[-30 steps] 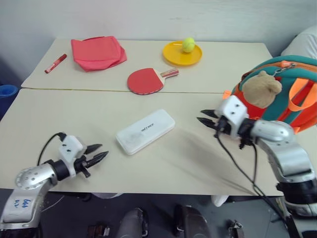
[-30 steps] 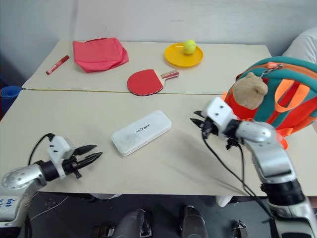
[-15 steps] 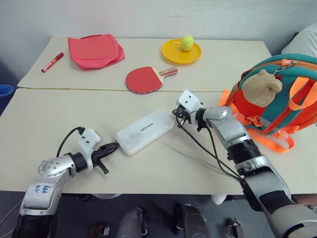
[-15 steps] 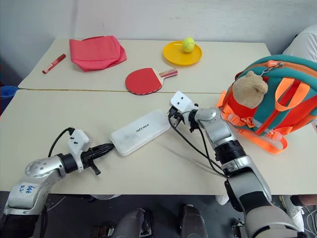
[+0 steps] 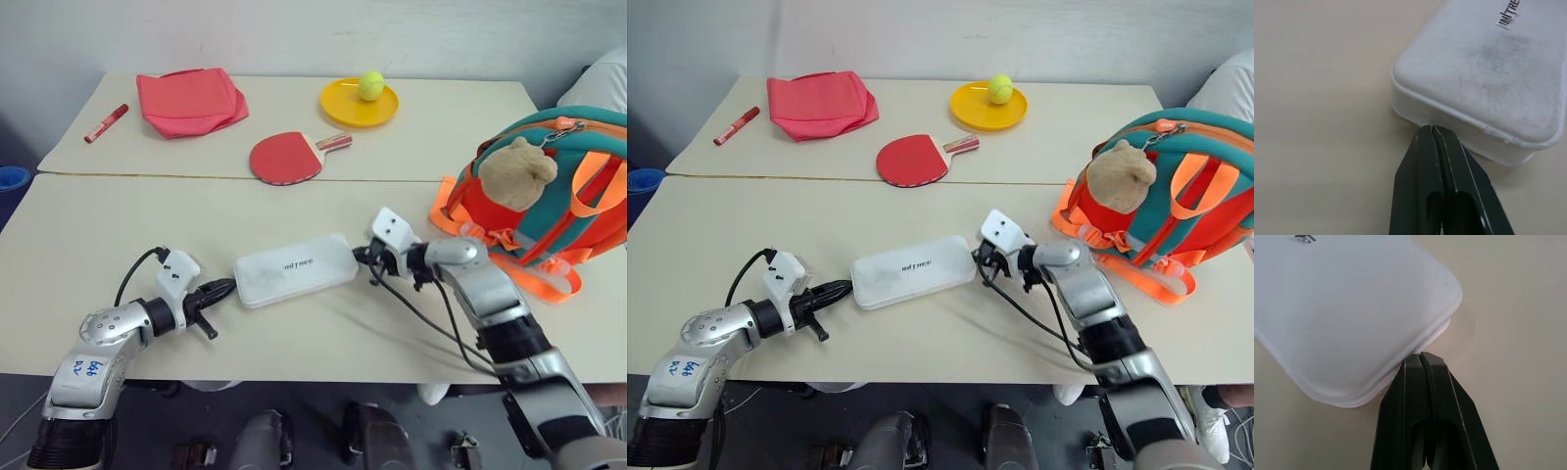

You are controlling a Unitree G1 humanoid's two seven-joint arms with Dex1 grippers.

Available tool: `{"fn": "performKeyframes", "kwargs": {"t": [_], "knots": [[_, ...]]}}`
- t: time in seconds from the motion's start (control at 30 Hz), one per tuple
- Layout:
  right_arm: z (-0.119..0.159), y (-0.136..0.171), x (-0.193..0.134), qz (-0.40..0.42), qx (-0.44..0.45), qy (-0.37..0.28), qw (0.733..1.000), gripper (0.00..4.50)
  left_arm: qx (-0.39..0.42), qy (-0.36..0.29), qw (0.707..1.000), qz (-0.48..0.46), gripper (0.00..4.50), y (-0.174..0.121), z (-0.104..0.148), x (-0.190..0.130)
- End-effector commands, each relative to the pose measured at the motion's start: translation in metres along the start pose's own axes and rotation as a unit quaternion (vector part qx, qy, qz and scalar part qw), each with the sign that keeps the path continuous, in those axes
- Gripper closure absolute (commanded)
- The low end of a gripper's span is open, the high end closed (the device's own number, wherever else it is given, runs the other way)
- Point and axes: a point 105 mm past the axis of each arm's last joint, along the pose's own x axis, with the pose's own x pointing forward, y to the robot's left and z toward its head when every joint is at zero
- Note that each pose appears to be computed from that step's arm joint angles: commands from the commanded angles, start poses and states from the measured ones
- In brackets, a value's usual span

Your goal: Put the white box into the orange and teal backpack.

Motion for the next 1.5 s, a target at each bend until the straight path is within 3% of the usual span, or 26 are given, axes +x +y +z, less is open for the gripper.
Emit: {"fn": "performKeyframes", "kwargs": {"t": [0.03, 0.3, 0.47, 0.57, 0.67, 0.73, 0.8, 0.9, 1.1, 1.43, 1.5], "knots": [[0.006, 0.02, -0.013, 0.024, -0.006, -0.011, 1.0, 4.5, 0.013, -0.016, 0.999, -0.05, 4.47, -0.018, 0.01, 0.005], [-0.021, 0.035, -0.043, 0.017, 0.043, 0.025, 0.999, 4.5, -0.004, -0.02, 0.997, -0.077, 4.47, -0.035, 0.01, 0.011], [-0.026, 0.042, -0.051, 0.024, 0.056, 0.032, 0.998, 4.5, -0.001, -0.015, 0.997, -0.077, 4.47, -0.031, 0.009, 0.014], [-0.033, 0.038, -0.057, 0.003, 0.078, 0.032, 0.996, 4.5, -0.06, -0.01, 0.993, -0.104, 4.47, -0.031, 0.009, 0.01], [-0.054, 0.03, -0.072, -0.022, 0.097, 0.056, 0.994, 4.5, -0.134, 0.008, 0.987, -0.083, 3.85, -0.009, 0.004, 0.002], [-0.067, 0.026, -0.082, -0.035, 0.094, 0.076, 0.992, 4.5, -0.269, 0.077, 0.95, -0.138, 3.27, -0.011, -0.007, -0.015], [-0.072, 0.025, -0.087, -0.038, 0.091, 0.083, 0.992, 4.5, -0.351, 0.121, 0.911, -0.178, 2.6, -0.015, -0.003, -0.031], [-0.073, 0.026, -0.089, -0.035, 0.086, 0.079, 0.993, 4.5, -0.394, 0.128, 0.894, -0.172, 1.74, -0.002, 0.009, -0.032], [-0.07, 0.026, -0.08, -0.022, 0.064, 0.063, 0.996, 4.5, -0.436, 0.142, 0.871, -0.174, 0.02, 0.001, 0.013, 0.006], [-0.052, 0.025, -0.046, 0.007, 0.027, 0.032, 0.999, 4.5, -0.452, 0.202, 0.851, -0.178, 0.01, -0.019, -0.006, 0.039], [-0.042, 0.026, -0.038, 0.008, 0.02, 0.018, 1.0, 4.5, -0.465, 0.201, 0.836, -0.209, 0.01, -0.034, 0.0, 0.049]]}}
